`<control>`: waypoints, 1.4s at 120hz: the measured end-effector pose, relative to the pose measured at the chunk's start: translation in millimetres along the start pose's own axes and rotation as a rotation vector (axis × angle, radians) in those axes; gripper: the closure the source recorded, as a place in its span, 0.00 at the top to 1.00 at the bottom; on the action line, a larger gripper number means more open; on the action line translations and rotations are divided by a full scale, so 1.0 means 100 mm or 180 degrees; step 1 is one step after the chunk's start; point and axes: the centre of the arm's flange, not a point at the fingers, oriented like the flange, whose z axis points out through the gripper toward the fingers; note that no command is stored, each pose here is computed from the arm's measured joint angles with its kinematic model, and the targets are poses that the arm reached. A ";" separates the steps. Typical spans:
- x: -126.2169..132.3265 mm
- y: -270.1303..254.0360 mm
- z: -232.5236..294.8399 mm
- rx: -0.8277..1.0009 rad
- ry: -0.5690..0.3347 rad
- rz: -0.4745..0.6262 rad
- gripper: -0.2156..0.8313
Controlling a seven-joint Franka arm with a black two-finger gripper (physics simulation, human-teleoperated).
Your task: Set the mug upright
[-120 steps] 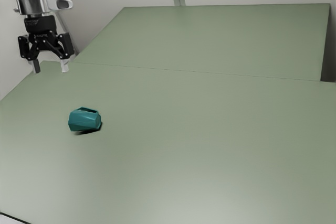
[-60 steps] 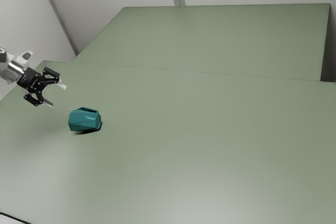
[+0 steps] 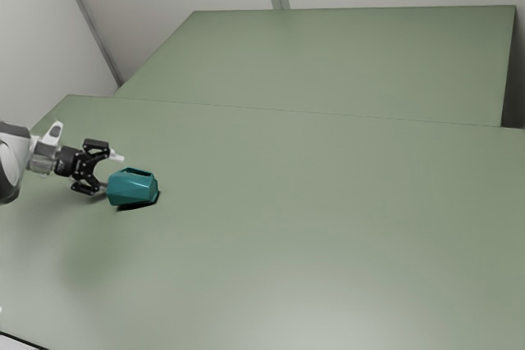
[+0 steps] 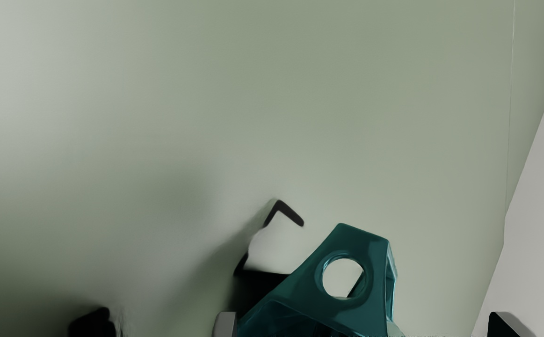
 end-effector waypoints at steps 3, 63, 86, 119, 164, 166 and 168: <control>-0.01 0.00 0.01 -0.0009 -0.0007 0.0034 0.77; -0.05 0.12 0.26 -0.0097 -0.0110 0.0553 0.34; -0.04 0.12 0.26 -0.0062 -0.0103 0.0644 0.10; -0.05 0.31 0.18 -0.0095 -0.0116 0.0816 0.04; 0.00 1.34 -0.09 0.0046 -0.0204 0.1455 0.04; 0.01 1.42 -0.09 0.0106 -0.0228 0.1514 0.04; 0.01 1.50 -0.09 0.0168 -0.0256 0.1567 0.04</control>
